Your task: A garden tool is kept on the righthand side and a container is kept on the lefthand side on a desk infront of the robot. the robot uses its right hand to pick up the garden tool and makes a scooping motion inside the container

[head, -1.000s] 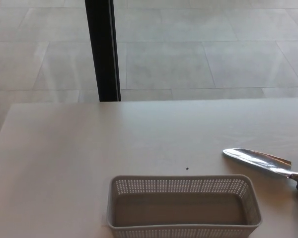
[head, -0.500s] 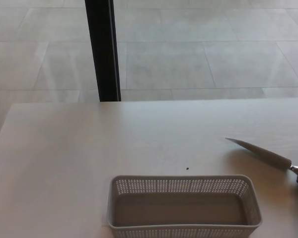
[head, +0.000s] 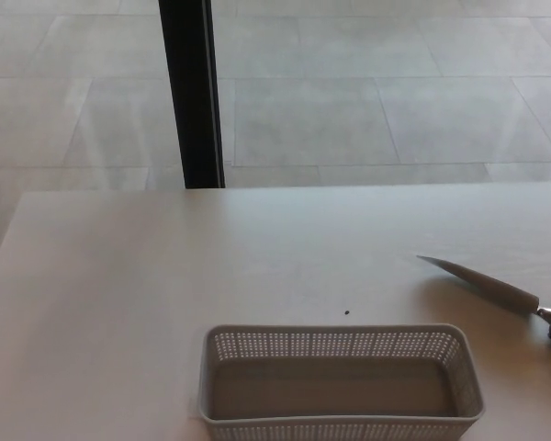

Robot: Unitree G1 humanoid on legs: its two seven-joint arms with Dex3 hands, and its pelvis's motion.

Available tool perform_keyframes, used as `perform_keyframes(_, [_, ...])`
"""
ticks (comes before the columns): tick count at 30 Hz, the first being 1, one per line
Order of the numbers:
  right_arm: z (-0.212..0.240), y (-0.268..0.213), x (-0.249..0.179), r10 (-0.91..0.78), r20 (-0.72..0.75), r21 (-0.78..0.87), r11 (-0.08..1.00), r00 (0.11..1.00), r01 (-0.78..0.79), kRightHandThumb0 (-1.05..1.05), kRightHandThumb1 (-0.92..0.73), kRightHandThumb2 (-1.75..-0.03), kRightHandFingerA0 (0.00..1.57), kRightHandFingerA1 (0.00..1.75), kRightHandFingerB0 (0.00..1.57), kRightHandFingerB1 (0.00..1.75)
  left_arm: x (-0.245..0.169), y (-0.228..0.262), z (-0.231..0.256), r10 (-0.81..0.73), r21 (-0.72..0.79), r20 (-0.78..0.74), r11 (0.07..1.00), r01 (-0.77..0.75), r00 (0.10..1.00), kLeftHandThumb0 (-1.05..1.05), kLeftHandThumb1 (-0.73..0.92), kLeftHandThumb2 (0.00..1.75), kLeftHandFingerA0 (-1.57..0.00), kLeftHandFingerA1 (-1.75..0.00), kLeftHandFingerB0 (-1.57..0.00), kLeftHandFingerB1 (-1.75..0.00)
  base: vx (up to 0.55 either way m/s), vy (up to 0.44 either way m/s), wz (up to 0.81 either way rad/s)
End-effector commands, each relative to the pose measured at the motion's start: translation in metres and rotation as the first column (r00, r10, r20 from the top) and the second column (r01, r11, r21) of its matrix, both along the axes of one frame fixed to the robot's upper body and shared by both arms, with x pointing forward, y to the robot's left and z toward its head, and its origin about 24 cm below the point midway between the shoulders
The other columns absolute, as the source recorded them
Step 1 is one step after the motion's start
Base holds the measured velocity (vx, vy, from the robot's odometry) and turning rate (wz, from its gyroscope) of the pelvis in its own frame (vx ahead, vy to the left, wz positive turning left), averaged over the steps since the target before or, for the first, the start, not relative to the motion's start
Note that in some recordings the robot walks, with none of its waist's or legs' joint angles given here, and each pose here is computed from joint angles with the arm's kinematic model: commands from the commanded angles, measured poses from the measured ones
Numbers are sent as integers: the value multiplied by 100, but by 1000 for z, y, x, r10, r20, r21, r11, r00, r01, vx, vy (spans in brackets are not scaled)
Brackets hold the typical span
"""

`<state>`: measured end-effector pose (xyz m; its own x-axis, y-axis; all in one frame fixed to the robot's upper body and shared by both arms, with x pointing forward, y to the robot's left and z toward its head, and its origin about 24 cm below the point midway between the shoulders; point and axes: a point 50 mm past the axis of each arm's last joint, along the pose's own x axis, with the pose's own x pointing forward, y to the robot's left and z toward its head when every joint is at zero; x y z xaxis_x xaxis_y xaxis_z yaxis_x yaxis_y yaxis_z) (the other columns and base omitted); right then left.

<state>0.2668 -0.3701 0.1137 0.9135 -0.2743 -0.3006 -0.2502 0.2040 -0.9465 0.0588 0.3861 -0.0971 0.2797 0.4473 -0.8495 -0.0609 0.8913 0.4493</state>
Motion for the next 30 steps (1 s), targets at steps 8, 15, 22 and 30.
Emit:
perform_keyframes(8, [-2, -130, -194, -756, 239, 724, 557, 609, 408, -105, -66, -109, 0, 37, 0, 18, -6, 8, 5, 30, 22, -8, 999, -30, 1000, -48, 70, 61, -57, -53, -52, -44, 0, 0, 0])
perform_keyframes(15, [-100, -109, -236, -999, 40, 965, 45, 23, 257, -78, -74, -64, 0, 71, 0, 64, -8, 4, 2, 1, 26, -22, 1000, -1, 1000, -49, 72, 61, -55, -54, -51, -44, 0, 0, 0])
perform_keyframes(22, [-148, -75, -241, -991, -119, 937, -93, 58, 337, -40, -51, -107, 13, 65, 6, 59, -31, 2, -2, -8, 18, -77, 1000, 9, 997, -51, 72, 62, -59, -54, -52, -45, 0, 0, 0])
perform_keyframes(30, [-186, -44, -237, -949, -282, 882, -198, 144, 427, -68, -72, -63, 0, 81, 0, 60, -19, 0, -2, 0, 15, -48, 1000, 1, 999, -47, 74, 62, -53, -54, -50, -45, 0, 0, 0])
